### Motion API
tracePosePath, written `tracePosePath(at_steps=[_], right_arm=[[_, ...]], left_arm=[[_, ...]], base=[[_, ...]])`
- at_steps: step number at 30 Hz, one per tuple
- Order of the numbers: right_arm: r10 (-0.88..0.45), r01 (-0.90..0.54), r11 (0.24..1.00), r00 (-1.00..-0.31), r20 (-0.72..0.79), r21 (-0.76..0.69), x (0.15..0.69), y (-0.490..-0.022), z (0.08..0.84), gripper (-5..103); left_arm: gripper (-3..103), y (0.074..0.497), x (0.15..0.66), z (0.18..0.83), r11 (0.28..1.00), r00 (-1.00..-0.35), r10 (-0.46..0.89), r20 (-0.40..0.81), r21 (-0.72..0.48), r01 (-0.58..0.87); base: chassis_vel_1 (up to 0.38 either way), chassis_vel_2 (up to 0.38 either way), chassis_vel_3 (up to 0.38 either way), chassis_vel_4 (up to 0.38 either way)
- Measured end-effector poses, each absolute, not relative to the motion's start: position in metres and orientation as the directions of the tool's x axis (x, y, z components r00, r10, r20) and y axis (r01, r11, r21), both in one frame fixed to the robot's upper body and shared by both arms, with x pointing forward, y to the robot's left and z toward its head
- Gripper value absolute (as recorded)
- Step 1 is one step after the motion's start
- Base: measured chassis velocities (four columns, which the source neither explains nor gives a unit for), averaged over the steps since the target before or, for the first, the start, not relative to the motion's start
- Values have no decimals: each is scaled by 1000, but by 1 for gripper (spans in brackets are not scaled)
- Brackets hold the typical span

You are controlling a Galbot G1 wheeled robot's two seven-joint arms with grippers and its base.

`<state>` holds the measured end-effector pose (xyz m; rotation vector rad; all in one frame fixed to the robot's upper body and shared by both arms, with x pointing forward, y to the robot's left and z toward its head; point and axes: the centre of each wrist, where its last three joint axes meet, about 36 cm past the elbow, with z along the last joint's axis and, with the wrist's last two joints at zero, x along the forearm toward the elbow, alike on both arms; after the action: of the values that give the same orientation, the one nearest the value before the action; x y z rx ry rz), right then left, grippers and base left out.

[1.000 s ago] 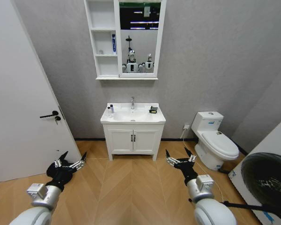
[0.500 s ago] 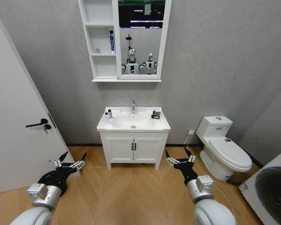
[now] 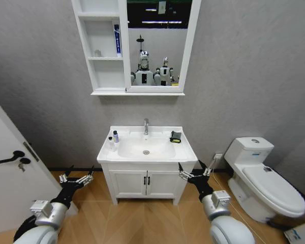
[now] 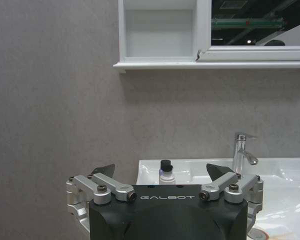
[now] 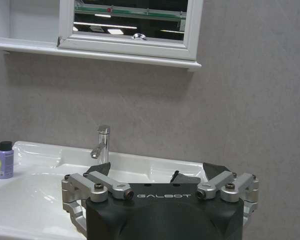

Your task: Move facial cleanser and shampoo from washbasin to cabinet, then wipe washbasin with towel.

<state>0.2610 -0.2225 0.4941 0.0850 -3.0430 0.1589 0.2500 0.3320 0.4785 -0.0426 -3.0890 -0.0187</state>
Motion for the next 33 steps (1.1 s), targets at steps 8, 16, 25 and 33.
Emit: tracePosePath(at_steps=[8,16,25,33], right_arm=[[-35,-45,994,-995,94,-104,263,-225,490,100],[-18,-26,994,-996,85,-102,272,-231,488,100],[-8,-18,994,-996,93,-108,278,-235,482,100],[-7,-17,994,-996,84,-112,295,-241,482,100]], left_arm=[[100,325,254,477,1000,-999,18,43,8,18],[100,306,267,463,1000,-999,10,51,14,11],[100,300,288,440,997,-992,69,102,18,71],[100,290,314,407,998,-985,66,160,-13,65]], base=[[-232,196,172,-169],[44,-12,-51,38],[17,-10,-7,15],[0,0,0,0]])
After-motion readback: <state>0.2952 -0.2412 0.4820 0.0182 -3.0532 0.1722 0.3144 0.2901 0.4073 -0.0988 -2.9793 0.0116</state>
